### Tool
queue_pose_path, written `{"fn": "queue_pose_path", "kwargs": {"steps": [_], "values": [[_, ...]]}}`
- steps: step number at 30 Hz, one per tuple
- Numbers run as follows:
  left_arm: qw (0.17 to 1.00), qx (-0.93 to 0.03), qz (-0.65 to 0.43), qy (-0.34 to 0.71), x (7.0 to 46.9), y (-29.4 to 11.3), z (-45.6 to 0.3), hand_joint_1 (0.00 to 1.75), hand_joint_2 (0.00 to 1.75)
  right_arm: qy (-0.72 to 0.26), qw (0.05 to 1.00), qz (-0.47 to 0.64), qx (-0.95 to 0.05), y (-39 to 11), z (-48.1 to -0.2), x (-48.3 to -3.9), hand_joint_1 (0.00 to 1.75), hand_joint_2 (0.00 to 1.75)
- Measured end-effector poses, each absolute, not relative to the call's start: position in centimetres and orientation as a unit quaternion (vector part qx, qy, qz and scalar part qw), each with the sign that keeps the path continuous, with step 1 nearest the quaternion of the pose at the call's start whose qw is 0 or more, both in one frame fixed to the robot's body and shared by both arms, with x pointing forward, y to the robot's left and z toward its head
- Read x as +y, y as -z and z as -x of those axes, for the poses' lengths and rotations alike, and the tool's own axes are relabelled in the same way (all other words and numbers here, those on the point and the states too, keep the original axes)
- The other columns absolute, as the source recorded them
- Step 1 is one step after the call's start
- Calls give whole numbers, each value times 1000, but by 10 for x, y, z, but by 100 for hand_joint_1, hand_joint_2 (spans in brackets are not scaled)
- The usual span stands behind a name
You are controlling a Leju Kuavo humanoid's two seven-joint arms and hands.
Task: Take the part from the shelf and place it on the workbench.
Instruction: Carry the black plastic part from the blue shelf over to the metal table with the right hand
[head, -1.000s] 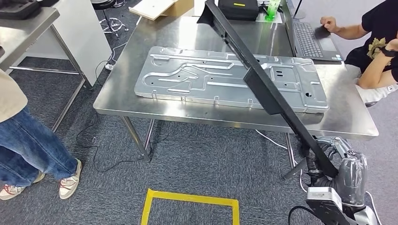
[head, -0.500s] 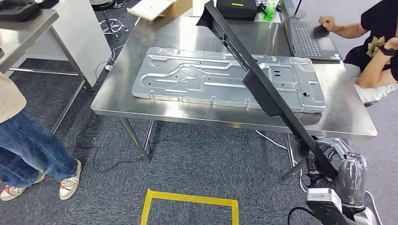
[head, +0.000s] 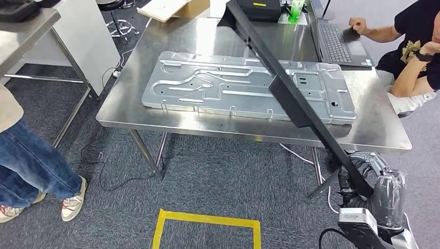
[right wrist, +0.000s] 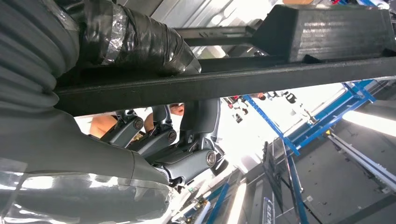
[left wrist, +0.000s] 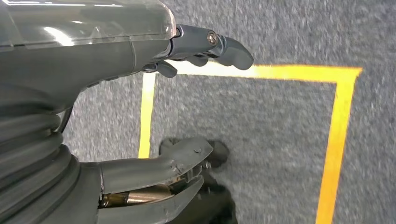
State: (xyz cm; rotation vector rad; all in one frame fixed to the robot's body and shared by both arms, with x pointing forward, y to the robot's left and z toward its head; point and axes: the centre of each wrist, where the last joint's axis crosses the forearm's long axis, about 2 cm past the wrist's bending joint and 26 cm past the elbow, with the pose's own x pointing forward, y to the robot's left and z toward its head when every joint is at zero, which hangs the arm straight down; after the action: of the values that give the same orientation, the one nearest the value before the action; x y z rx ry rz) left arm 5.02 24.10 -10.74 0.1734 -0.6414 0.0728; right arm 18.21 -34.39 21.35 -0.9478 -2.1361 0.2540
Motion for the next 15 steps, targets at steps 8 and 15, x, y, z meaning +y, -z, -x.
{"fn": "queue_pose_path", "kwargs": {"steps": [8,15], "values": [[945,-314,-85,-33,241,107,-50,0,175,-100,386,372,-838,-213,-181,-344,175,175],[945,-314,-85,-31,240,107,-51,0,175,-100,386,372,-838,-213,-180,-344,175,175]]}}
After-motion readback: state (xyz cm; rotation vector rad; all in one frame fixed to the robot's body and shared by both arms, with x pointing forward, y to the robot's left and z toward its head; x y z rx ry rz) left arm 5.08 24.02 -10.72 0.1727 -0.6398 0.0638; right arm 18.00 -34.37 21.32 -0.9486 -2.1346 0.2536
